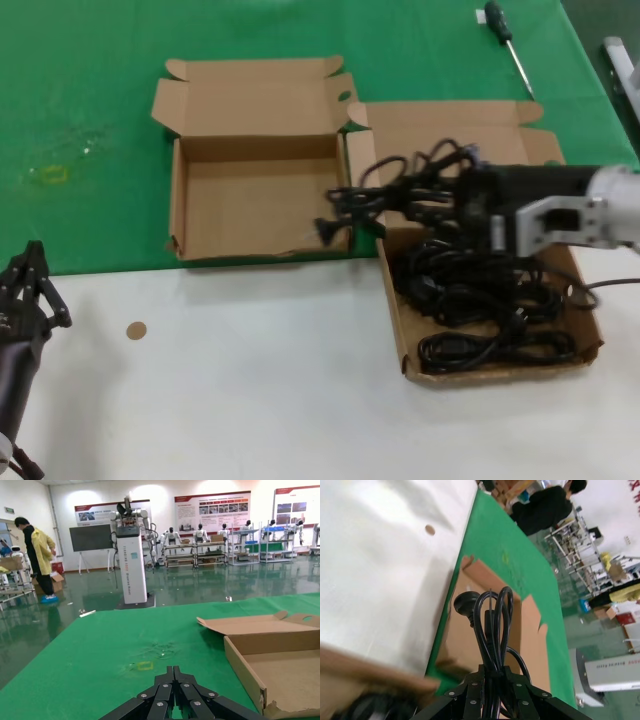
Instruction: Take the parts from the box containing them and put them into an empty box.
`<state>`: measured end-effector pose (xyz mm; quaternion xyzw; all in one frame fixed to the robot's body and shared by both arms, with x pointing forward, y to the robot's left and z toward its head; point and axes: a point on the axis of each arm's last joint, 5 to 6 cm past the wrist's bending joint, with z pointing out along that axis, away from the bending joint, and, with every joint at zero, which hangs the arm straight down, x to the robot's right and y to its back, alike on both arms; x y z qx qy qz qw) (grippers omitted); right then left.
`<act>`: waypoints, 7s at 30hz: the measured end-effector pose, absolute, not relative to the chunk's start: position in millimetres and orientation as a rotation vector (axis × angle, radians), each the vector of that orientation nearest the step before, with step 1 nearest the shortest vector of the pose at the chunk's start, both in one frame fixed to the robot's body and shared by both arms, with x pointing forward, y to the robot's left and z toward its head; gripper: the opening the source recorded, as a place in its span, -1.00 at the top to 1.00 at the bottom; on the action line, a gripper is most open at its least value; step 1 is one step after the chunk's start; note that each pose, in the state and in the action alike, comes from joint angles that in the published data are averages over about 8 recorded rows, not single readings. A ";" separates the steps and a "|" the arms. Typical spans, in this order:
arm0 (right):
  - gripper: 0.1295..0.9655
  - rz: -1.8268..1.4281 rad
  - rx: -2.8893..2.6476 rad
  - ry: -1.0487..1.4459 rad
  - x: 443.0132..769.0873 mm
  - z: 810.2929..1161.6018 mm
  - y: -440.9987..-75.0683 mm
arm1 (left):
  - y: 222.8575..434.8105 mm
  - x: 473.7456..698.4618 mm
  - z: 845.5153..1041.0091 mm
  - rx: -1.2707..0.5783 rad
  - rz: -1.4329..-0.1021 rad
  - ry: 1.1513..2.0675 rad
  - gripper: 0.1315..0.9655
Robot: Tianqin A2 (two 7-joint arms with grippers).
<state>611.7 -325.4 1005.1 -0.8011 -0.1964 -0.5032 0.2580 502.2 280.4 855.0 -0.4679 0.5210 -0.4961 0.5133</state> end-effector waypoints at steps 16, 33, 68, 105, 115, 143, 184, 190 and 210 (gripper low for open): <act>0.80 -1.378 -2.086 -0.572 648.8 982.4 -236.1 | 280.4 502.2 855.0 -1.125 -1.193 1.253 0.95; 0.80 -1.404 -2.099 -0.531 689.5 955.8 -193.2 | 280.4 502.2 855.0 -1.125 -1.193 1.253 0.95; 0.20 -1.422 -2.118 -0.482 702.7 945.9 -200.8 | 280.4 502.2 855.0 -1.125 -1.193 1.253 0.95; -0.97 -1.460 -1.991 -0.261 647.0 949.9 -247.3 | 280.4 502.2 855.0 -1.125 -1.193 1.253 0.88; -1.00 -1.438 -1.911 -0.051 631.5 933.3 -246.1 | 280.4 502.2 855.0 -1.125 -1.193 1.253 0.63; -1.00 -1.348 -1.639 0.541 579.2 891.4 -254.7 | 280.4 502.2 855.0 -1.125 -1.192 1.253 -0.67; -1.00 -1.251 -1.296 1.088 514.1 857.7 -277.7 | 280.4 502.2 855.0 -1.125 -1.193 1.253 -1.00; -1.00 -1.251 -1.296 1.088 514.1 857.7 -277.7 | 280.4 502.2 855.0 -1.125 -1.193 1.253 -1.00; -1.00 -1.251 -1.296 1.088 514.1 857.7 -277.7 | 280.4 502.2 855.0 -1.125 -1.193 1.253 -1.00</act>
